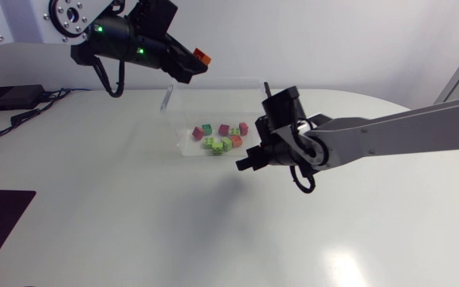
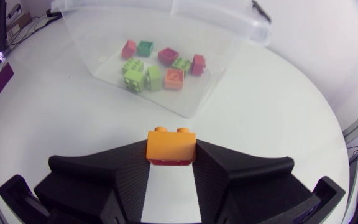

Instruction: Place the duplo bricks in the container

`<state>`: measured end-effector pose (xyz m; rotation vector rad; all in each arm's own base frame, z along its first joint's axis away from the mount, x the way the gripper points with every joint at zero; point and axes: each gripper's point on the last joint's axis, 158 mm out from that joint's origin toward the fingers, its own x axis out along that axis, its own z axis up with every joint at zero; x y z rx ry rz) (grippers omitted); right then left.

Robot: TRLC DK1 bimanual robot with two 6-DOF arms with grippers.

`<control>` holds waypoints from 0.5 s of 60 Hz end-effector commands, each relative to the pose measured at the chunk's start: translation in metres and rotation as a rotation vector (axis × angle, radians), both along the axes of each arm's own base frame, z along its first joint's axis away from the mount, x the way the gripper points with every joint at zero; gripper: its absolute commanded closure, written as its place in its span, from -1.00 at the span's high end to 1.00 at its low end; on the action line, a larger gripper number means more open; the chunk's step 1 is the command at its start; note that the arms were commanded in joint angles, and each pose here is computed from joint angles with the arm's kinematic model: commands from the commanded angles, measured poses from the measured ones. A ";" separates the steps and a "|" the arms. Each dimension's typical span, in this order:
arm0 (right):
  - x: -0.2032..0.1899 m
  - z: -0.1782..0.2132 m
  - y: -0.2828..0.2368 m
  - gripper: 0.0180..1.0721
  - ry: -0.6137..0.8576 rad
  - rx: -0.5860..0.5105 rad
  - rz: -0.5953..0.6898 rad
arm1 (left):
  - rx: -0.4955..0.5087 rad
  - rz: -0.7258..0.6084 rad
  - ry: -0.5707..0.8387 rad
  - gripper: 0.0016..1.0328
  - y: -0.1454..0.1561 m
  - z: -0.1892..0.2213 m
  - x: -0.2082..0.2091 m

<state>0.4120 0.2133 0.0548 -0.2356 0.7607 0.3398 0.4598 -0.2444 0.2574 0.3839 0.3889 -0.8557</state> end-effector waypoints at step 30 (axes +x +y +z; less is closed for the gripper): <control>-0.038 0.154 -0.024 -0.64 -0.198 0.123 -0.003 | -0.101 0.320 0.035 -0.12 0.019 -0.024 0.118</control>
